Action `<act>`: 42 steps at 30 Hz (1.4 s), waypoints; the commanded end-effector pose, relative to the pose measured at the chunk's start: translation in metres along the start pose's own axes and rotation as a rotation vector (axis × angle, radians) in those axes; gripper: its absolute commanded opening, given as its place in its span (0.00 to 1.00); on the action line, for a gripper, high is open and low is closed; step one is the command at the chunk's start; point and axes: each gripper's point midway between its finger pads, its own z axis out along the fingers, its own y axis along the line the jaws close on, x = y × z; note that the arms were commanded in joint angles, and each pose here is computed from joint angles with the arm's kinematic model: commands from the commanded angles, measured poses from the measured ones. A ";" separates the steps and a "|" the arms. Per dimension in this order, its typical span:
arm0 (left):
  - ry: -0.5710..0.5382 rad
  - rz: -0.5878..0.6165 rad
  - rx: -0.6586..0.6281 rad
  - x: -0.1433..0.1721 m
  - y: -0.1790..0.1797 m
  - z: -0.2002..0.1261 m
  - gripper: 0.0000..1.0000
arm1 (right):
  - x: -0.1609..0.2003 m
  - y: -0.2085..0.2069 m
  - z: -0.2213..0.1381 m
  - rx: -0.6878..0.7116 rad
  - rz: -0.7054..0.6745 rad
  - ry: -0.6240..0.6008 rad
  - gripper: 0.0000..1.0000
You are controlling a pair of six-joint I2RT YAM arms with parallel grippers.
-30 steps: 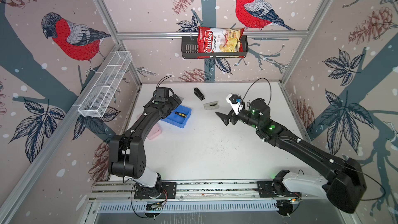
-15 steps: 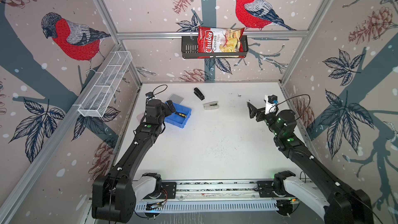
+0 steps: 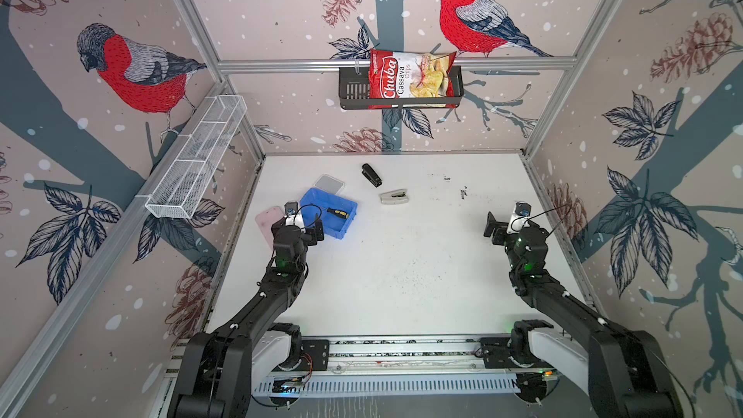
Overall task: Put the screwdriver in the bin
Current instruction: Reset both arms
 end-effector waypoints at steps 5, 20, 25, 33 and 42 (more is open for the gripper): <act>-0.154 -0.011 -0.093 -0.004 0.019 -0.009 0.98 | -0.009 -0.016 0.010 0.073 0.079 -0.104 0.99; -0.243 -0.069 -0.055 -0.011 0.024 0.010 0.98 | 0.007 -0.008 0.043 0.039 0.051 -0.077 1.00; -0.233 -0.073 -0.023 0.003 0.018 0.023 0.98 | 0.010 -0.007 0.039 0.016 0.058 -0.104 0.99; -0.159 -0.051 -0.018 0.011 0.014 0.043 0.98 | 0.014 -0.012 0.043 -0.003 0.091 -0.084 1.00; -0.167 -0.050 -0.018 0.009 0.014 0.042 0.98 | 0.015 -0.012 0.043 -0.005 0.093 -0.081 1.00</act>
